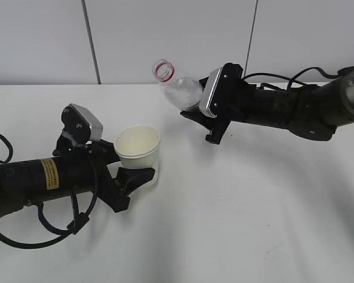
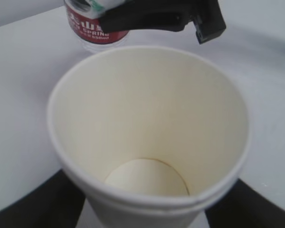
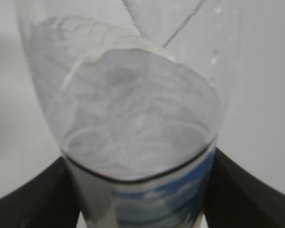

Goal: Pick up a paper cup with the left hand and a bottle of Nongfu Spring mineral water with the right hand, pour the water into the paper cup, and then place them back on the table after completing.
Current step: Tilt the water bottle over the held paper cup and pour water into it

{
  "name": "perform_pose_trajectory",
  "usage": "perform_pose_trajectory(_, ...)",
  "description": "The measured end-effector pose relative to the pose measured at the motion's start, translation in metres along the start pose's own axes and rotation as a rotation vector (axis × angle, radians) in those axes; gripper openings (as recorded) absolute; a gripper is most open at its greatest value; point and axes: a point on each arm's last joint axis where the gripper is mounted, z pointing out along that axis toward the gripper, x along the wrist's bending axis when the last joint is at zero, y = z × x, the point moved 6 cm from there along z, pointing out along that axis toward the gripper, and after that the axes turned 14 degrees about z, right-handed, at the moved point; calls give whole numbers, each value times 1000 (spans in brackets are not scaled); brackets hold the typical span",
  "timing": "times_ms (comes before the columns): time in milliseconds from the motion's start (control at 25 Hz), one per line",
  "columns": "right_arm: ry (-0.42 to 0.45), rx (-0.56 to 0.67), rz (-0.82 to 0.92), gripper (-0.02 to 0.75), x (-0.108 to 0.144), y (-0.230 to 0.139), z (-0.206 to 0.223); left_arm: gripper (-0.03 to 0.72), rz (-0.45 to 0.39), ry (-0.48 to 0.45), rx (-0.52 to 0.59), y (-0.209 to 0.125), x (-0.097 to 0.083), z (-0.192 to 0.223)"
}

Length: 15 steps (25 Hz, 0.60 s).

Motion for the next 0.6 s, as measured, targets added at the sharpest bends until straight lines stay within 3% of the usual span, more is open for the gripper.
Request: perform_pose_trajectory(600, 14, -8, -358, 496, 10, 3, 6, 460, 49, -69, 1, 0, -10, 0)
